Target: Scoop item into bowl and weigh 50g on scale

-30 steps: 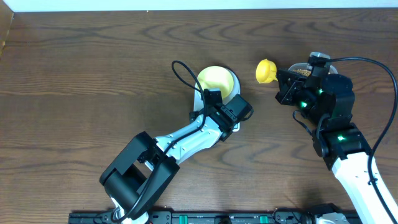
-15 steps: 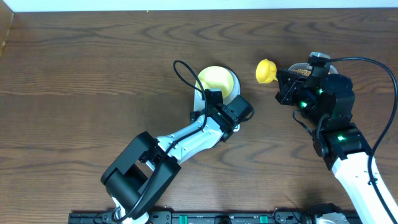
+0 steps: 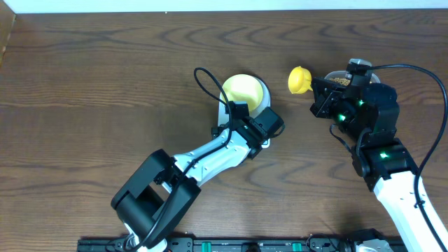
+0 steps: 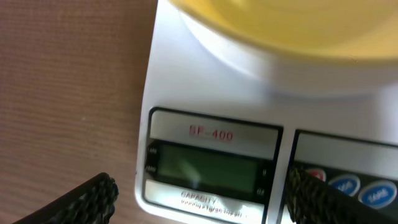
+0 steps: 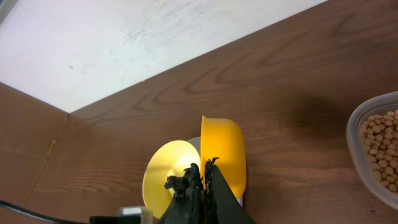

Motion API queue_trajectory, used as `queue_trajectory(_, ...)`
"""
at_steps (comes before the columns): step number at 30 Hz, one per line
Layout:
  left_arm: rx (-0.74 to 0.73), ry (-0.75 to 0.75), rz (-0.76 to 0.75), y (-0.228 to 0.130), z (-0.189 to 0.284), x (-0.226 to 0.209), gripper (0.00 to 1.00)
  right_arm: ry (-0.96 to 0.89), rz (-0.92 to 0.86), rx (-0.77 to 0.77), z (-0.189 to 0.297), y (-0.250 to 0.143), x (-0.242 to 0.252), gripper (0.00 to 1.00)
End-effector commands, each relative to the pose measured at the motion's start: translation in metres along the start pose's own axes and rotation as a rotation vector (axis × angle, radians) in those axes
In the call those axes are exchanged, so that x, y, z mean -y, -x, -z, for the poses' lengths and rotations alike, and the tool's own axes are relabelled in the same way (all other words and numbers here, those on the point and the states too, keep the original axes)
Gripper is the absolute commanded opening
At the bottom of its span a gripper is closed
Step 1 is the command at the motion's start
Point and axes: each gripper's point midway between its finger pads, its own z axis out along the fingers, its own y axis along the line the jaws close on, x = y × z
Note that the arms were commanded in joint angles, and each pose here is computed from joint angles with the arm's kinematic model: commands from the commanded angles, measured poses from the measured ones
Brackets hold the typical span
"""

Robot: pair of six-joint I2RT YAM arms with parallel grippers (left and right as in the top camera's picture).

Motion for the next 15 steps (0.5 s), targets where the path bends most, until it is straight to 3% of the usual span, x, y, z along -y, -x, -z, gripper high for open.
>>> queue_trajectory(1,0.018,-0.030,0.000,0.007,0.017,-0.005,0.88,0.003,0.018,0.042,0.005,0.013,-0.005,0.01)
queue_trajectory(15,0.045,-0.060,0.021,0.017,0.038,-0.010,0.88,-0.016,0.041,0.056,0.005,0.016,-0.002,0.01)
